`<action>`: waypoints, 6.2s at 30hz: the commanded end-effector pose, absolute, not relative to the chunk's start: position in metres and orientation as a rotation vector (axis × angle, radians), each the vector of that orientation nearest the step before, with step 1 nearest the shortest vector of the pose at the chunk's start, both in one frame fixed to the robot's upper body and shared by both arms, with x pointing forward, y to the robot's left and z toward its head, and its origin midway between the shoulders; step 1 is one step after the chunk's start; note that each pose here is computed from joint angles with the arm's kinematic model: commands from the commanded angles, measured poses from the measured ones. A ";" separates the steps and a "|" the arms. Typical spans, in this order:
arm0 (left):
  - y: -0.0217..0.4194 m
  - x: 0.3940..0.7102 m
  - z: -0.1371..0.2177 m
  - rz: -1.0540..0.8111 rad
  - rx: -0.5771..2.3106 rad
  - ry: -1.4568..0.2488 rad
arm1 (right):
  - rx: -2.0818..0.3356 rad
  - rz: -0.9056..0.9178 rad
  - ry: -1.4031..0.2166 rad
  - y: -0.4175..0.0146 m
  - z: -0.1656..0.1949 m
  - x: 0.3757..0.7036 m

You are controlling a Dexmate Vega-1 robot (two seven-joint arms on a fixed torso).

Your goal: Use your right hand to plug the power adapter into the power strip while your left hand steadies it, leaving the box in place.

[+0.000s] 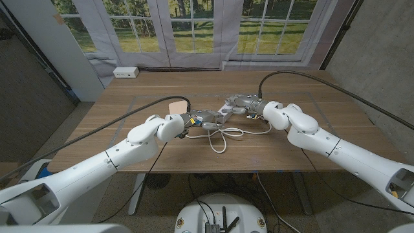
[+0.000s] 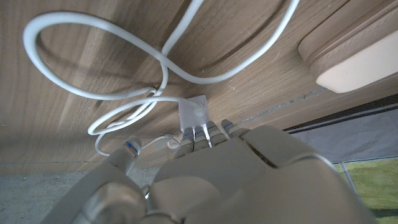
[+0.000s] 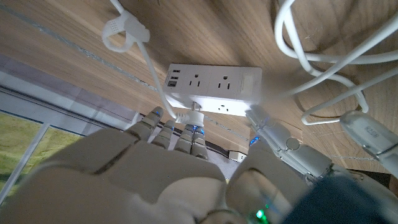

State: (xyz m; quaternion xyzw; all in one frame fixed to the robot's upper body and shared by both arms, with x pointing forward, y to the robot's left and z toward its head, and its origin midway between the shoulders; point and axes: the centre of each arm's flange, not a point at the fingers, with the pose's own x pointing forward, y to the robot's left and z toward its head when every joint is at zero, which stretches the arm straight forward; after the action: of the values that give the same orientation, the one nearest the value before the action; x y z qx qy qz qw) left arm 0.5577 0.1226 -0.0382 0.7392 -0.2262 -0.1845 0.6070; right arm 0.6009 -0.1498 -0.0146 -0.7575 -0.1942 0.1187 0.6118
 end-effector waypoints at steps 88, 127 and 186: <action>0.123 0.562 -0.035 -0.436 1.708 -0.509 | -1.632 0.243 -0.489 -0.166 -0.001 0.598; 0.124 0.560 -0.024 -0.401 1.723 -0.550 | -1.475 0.173 -0.591 -0.179 0.029 0.584; 0.162 0.544 0.010 -0.148 1.426 -0.701 | -1.190 0.130 -0.609 -0.207 0.038 0.591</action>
State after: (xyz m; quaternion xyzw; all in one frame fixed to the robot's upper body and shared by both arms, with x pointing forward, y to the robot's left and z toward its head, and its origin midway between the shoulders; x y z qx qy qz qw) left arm 0.5456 0.1455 0.0036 0.6788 -0.3031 -0.0918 0.6625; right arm 0.5908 -0.1993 0.0373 -0.5907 -0.2692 0.0636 0.7580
